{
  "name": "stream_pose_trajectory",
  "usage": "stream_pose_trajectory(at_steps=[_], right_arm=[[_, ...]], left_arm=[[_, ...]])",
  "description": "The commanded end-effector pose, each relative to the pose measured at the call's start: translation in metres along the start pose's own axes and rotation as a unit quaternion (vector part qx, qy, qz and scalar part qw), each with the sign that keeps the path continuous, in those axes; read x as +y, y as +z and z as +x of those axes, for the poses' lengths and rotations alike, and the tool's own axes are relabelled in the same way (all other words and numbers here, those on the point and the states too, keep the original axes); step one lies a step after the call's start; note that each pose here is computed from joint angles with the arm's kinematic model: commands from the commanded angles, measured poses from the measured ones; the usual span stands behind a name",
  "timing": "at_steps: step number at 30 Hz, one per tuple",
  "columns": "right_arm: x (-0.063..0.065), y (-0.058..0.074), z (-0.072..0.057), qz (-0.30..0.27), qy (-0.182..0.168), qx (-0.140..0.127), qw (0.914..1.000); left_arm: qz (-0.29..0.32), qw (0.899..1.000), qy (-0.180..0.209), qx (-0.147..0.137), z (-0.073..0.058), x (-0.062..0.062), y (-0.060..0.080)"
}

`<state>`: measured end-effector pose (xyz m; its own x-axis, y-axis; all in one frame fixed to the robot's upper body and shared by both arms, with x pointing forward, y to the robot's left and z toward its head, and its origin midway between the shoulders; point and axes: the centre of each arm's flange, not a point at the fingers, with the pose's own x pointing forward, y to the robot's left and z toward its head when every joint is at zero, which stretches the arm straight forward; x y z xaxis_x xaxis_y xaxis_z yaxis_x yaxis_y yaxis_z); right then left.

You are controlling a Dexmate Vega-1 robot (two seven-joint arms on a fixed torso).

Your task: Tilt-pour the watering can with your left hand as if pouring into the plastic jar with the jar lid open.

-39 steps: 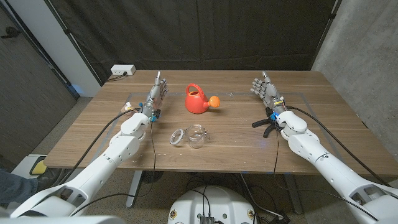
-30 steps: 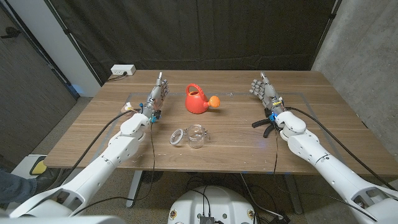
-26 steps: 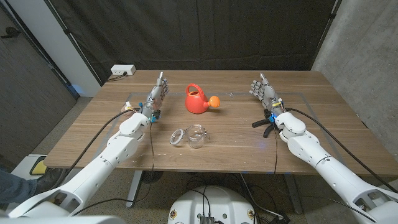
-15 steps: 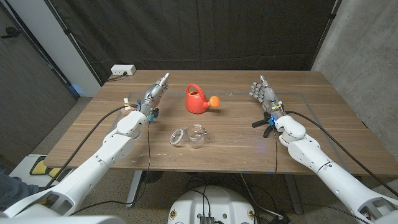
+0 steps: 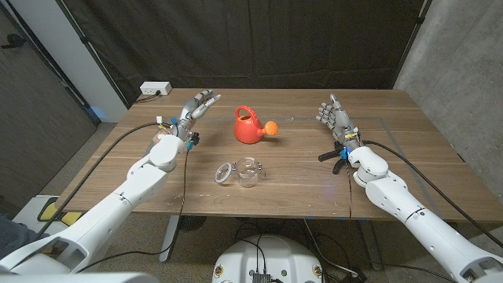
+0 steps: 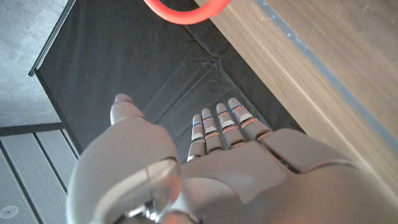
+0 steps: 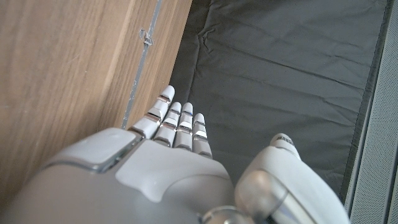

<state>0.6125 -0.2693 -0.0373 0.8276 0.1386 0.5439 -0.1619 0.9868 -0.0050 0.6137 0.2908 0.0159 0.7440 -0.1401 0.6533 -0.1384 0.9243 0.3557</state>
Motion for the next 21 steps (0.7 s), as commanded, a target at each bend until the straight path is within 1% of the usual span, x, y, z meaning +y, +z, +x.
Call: stream_pose_trajectory(at_steps=[1, 2, 3, 4, 6, 8, 9, 10, 13, 17, 21], right_arm=[[0.002, 0.006, -0.001, 0.004, -0.003, 0.0, 1.0], [0.002, 0.006, -0.001, 0.004, -0.003, -0.001, 1.0], [0.002, 0.007, -0.001, 0.005, -0.005, -0.003, 1.0], [0.002, 0.007, -0.001, 0.005, -0.005, -0.003, 1.0], [0.001, 0.008, 0.0, 0.005, -0.006, -0.006, 1.0], [0.001, 0.009, 0.0, 0.005, -0.007, -0.007, 0.9999], [0.001, 0.009, 0.0, 0.005, -0.007, -0.007, 0.9999], [0.0, 0.01, 0.0, 0.005, -0.006, -0.006, 0.9999], [0.0, 0.01, 0.001, 0.005, -0.006, -0.007, 0.9999], [0.0, 0.011, 0.002, 0.013, -0.007, -0.006, 0.9999], [0.002, 0.015, 0.006, 0.005, -0.006, -0.008, 0.9999]], left_arm=[[0.123, 0.991, 0.038, -0.024, 0.003, 0.004, 0.019], [0.131, 0.99, 0.042, -0.027, 0.003, 0.004, 0.02], [0.144, 0.988, 0.047, -0.039, 0.003, 0.004, 0.023], [0.144, 0.988, 0.048, -0.04, 0.003, 0.004, 0.023], [0.168, 0.982, 0.059, -0.054, 0.002, 0.003, 0.028], [0.193, 0.977, 0.067, -0.06, 0.001, 0.002, 0.032], [0.194, 0.977, 0.068, -0.06, 0.001, 0.002, 0.032], [0.217, 0.971, 0.071, -0.064, 0.002, 0.001, 0.035], [0.253, 0.962, 0.07, -0.07, 0.004, 0.0, 0.041], [0.3, 0.948, 0.059, -0.086, 0.008, -0.002, 0.053], [0.338, 0.935, 0.048, -0.096, 0.013, -0.005, 0.065]])
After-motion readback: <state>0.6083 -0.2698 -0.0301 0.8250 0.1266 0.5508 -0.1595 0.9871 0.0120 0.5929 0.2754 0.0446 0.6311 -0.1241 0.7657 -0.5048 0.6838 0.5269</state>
